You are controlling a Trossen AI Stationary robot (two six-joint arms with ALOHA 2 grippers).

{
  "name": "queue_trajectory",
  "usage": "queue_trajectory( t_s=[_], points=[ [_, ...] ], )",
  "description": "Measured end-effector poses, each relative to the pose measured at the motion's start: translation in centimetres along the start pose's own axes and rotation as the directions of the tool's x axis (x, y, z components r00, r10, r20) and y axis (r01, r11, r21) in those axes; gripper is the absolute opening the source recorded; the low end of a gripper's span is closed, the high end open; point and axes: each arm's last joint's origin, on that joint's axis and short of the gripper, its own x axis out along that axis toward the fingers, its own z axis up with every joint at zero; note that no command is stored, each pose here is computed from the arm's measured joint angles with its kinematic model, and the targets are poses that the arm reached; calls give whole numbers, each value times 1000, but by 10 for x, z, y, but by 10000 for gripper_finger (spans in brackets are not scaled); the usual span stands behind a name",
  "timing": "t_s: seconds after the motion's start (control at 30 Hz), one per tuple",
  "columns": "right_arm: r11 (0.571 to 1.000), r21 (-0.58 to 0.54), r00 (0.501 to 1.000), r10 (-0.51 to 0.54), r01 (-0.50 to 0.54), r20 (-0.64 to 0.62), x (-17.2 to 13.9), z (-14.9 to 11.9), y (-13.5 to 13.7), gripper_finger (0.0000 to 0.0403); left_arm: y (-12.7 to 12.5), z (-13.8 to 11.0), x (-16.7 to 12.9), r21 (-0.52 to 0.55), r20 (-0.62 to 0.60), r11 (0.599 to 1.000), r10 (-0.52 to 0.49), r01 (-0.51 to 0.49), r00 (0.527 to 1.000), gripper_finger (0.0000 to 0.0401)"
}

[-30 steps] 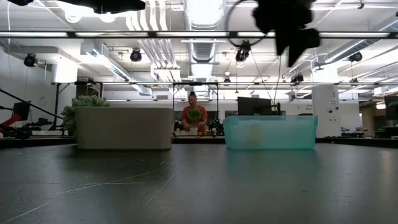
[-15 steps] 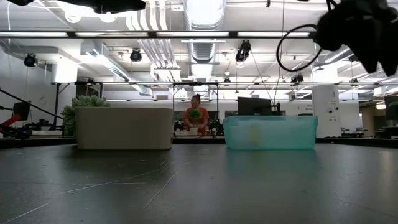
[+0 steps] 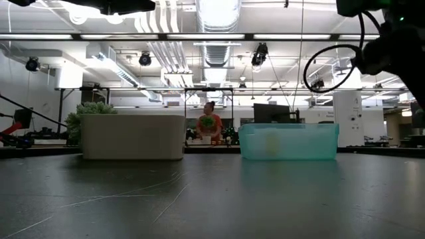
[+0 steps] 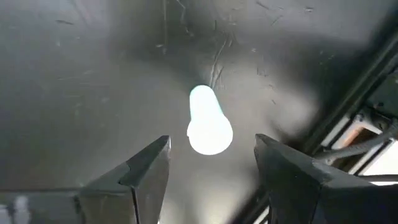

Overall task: Pick and place medicine bottles into bin by pill shape (circle, oval)
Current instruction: Put the top small green tablet bottle into the green bin

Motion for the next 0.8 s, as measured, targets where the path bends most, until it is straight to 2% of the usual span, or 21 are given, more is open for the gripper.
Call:
queue_trajectory(
  t_s=[0.53, 0.8],
  points=[
    [1000, 14, 1000, -3, 3, 0, 25, 3, -5, 220, 0, -1, 0, 1, -1, 1000, -1, 1, 1000, 183],
    [1000, 12, 1000, 5, -5, 1, 25, 3, -4, 161, 0, -1, 0, 1, -2, 1000, -1, 1, 1000, 183]
  ],
)
